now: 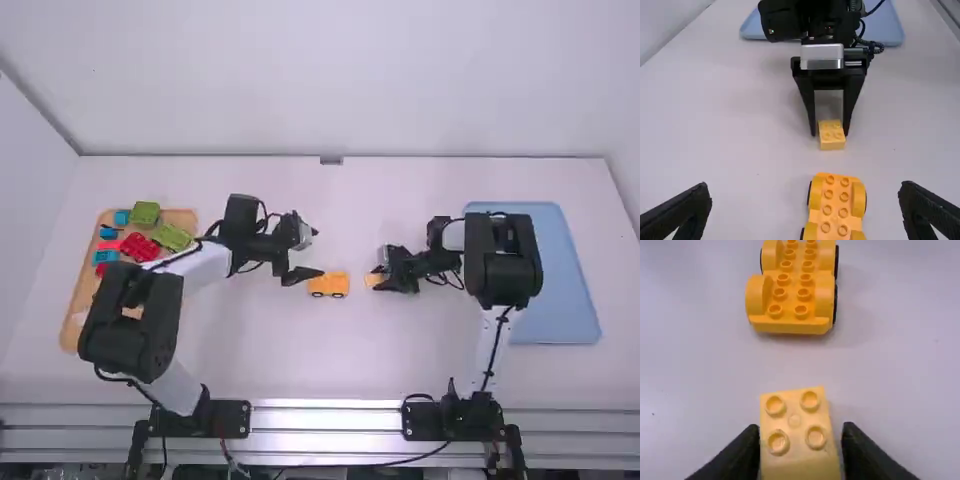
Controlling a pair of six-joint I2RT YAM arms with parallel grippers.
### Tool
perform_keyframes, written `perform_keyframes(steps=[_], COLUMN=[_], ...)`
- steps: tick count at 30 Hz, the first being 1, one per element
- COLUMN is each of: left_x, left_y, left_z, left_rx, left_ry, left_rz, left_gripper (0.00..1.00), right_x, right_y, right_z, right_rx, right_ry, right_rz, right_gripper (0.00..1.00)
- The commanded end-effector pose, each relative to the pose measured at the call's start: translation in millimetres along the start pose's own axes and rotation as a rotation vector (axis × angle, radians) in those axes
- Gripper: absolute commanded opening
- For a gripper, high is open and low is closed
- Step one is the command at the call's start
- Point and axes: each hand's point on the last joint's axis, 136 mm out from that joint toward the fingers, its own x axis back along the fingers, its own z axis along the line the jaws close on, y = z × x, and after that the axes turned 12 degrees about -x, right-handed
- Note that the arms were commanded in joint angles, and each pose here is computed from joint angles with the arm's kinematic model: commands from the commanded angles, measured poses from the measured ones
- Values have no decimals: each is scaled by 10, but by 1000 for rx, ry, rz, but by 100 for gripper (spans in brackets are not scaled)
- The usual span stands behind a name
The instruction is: Assemble lego blocks to make yellow taxi
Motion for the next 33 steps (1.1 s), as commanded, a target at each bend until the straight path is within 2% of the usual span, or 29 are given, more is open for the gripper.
perform_keyframes(steps=[1, 4, 9, 13, 21, 27, 33], left_x=[-14, -17, -7, -55, -279, -523, -564], left_y=[-49, -69, -186, -412, -648, -856, -957], left_z=[-67, -106, -291, -329, -421, -518, -554], left_rx=[24, 26, -30, -41, -61, -78, -65], left_ry=[-14, -25, -80, -61, -82, -113, -121], left_rz=[3, 8, 47, 99, 72, 99, 126], left_gripper=[99, 99, 99, 99, 99, 99, 99], right_x=[-9, -8, -7, 83, 247, 212, 172], right_y=[-21, -48, -7, 150, 406, 582, 708], right_z=[-29, -26, -8, -15, 4, 15, 21], right_rx=[3, -2, -11, -53, -122, -109, -92], right_ry=[2, 3, 9, 25, 73, 110, 133], right_rz=[3, 17, -2, -47, -46, -34, -22], right_gripper=[34, 26, 21, 23, 23, 22, 18])
